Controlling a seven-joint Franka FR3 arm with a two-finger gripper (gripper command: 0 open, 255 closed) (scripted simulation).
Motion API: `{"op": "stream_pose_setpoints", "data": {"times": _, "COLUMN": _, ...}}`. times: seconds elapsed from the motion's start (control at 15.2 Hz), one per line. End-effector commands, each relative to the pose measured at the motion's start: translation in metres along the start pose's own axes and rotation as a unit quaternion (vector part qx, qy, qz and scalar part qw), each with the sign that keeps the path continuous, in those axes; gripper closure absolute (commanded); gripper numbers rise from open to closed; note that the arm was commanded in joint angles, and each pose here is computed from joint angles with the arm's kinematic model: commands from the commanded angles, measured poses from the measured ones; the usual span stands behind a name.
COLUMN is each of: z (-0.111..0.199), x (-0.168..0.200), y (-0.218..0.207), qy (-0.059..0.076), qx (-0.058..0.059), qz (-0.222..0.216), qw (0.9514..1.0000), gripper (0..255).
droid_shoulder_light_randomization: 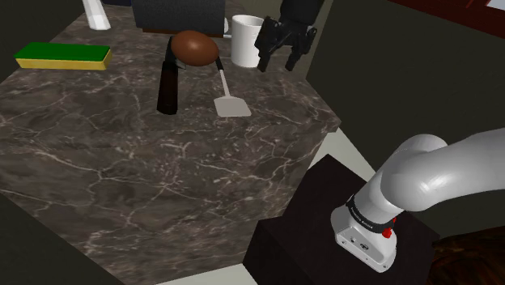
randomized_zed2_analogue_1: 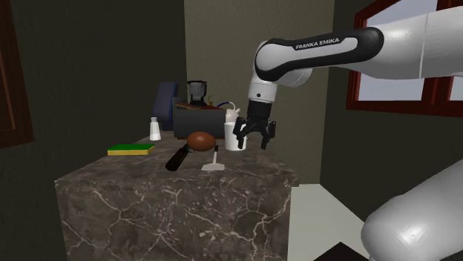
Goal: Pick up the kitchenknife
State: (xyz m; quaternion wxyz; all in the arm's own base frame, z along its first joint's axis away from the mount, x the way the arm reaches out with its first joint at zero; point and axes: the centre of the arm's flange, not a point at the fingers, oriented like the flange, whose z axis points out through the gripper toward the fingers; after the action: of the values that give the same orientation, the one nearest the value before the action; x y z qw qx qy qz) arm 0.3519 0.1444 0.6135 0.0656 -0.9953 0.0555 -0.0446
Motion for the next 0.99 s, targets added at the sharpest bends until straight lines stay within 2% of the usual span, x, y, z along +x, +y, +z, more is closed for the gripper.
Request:
{"op": "stream_pose_setpoints", "data": {"times": 0.0, "z": 0.003, "x": 0.008, "y": -0.022, "qy": -0.001, "qx": 0.012, "qz": 0.026, "qw": 0.9996, "gripper": 0}}
{"op": "stream_pose_setpoints", "data": {"times": 0.2, "z": 0.005, "x": 0.021, "y": -0.054, "qy": -0.003, "qx": 0.029, "qz": 0.061, "qw": 0.9977, "gripper": 0}}
{"op": "stream_pose_setpoints", "data": {"times": 0.46, "z": 0.007, "x": 0.043, "y": -0.095, "qy": -0.005, "qx": 0.052, "qz": 0.109, "qw": 0.9927, "gripper": 0}}
{"op": "stream_pose_setpoints", "data": {"times": 0.66, "z": 0.007, "x": 0.061, "y": -0.125, "qy": -0.007, "qx": 0.069, "qz": 0.144, "qw": 0.9871, "gripper": 0}}
{"op": "stream_pose_setpoints", "data": {"times": 0.92, "z": 0.006, "x": 0.089, "y": -0.161, "qy": -0.009, "qx": 0.091, "qz": 0.191, "qw": 0.9773, "gripper": 0}}
